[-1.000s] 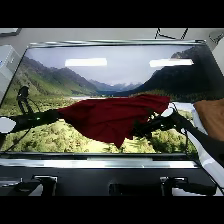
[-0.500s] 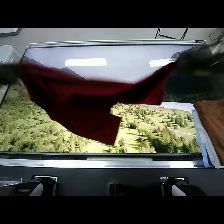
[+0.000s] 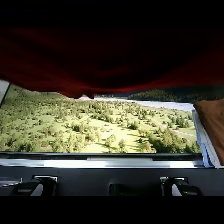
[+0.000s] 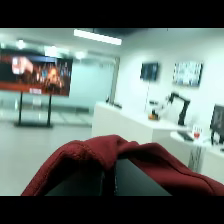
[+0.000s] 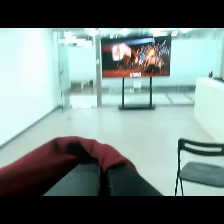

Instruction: Fold the clothes and pants, and hang the long-sleeved shirts on hangers.

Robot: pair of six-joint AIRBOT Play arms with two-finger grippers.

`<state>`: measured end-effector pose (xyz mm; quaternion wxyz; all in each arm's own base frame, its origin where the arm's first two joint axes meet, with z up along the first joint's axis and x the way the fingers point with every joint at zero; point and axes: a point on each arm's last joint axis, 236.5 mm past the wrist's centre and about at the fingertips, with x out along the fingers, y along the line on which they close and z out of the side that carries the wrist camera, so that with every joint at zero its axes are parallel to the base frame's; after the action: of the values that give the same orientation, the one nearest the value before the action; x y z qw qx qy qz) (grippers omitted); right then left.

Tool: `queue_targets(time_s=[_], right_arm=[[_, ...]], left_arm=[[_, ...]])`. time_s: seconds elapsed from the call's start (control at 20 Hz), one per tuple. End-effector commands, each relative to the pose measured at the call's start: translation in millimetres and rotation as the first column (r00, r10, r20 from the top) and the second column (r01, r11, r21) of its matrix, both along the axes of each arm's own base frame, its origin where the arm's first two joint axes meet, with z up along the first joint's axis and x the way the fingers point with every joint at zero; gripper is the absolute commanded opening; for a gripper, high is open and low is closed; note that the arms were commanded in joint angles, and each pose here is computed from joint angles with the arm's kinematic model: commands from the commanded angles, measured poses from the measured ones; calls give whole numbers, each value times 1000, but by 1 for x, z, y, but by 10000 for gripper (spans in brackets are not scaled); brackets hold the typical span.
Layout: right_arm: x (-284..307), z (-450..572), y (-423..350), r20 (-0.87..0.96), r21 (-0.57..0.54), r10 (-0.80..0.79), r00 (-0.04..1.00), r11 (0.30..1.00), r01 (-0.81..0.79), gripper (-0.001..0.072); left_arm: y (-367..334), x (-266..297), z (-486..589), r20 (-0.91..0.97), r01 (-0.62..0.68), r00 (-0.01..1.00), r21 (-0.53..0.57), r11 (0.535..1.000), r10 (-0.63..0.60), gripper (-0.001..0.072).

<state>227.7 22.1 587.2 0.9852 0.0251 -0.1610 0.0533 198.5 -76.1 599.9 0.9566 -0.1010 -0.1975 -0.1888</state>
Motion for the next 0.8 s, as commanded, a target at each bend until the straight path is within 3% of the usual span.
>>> queue_targets(time_s=[0.0,0.15,0.3,0.4,0.5,0.6,0.75], right_arm=[[-12,9,-2,34,7,-14,999,1000,14,34],[43,-86,-6,-363,29,6,932,1000,4,34],[108,-257,-10,-844,94,78,531,996,3,34],[166,-345,-17,-922,145,122,366,989,36,34],[224,-426,-15,-935,253,214,282,961,110,35],[258,-499,5,-904,425,394,167,873,241,35],[273,-563,50,-767,608,642,23,714,346,35]], left_arm=[[6,-7,14,47,-29,998,-3,1000,29,22],[16,55,-47,-189,-99,974,133,986,123,22],[17,143,-180,-586,-4,798,232,973,143,23],[22,205,-280,-748,43,647,231,972,149,23],[31,253,-369,-834,44,525,224,974,169,24],[35,283,-455,-903,52,395,206,977,169,24],[29,292,-554,-988,3,133,81,997,80,25]])
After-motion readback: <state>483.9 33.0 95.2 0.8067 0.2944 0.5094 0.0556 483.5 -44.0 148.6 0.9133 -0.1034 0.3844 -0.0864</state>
